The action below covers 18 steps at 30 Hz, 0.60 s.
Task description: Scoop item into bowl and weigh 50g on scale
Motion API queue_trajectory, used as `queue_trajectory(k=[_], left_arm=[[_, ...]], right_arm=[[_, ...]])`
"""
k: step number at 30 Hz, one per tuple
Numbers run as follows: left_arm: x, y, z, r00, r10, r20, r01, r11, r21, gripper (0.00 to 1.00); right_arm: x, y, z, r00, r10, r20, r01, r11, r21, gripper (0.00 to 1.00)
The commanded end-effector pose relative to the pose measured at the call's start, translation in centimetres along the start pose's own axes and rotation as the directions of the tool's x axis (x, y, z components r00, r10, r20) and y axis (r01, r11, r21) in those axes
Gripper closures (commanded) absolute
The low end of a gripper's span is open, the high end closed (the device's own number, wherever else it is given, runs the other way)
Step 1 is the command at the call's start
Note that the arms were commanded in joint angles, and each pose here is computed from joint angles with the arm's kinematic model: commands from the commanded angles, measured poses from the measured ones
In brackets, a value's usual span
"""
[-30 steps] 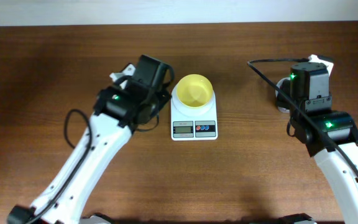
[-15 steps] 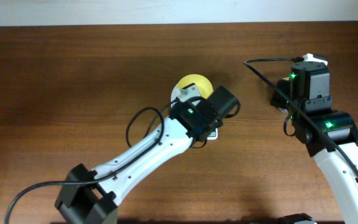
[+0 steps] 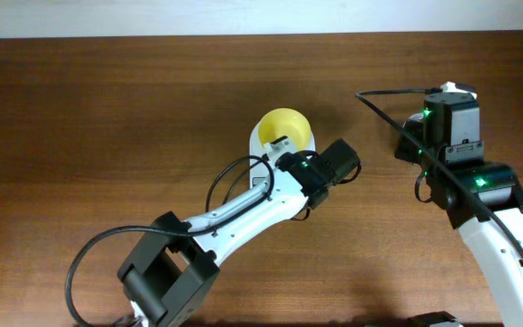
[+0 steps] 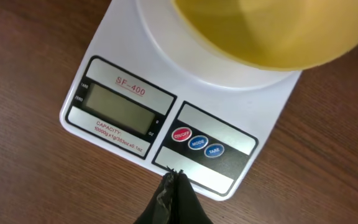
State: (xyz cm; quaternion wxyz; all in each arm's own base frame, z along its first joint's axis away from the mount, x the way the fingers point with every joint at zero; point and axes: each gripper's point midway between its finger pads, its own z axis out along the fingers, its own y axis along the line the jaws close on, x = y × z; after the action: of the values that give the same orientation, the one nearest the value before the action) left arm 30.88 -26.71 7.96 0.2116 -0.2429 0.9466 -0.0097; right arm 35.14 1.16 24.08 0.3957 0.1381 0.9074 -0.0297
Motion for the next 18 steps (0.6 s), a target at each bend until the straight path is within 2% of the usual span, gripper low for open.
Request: queue_trajectory(k=[1,14,18], left_arm=[[0.6,0.3,1.6,0.999,-0.034,0.008,0.034,0.998,-0.047,1.0],[1.6,0.8,4.8,1.0,-0.024,0.018,0.026,0.994,-0.111,1.0],[1.5,0.4,5.0,0.999,-0.031,0.026,0.033,0.995,-0.096,1.0]], right_arm=[[-0.9,0.1,-0.8,1.0,0.01,0.027,-0.01,1.0,-0.015,0.96],[-0.7,0.2,-0.8,1.0,0.009,0.017,-0.008,1.0,-0.021,0.96],[-0.5,0.2,-0.8,1.0,0.006,0.007,-0.006,1.0,-0.023,0.96]])
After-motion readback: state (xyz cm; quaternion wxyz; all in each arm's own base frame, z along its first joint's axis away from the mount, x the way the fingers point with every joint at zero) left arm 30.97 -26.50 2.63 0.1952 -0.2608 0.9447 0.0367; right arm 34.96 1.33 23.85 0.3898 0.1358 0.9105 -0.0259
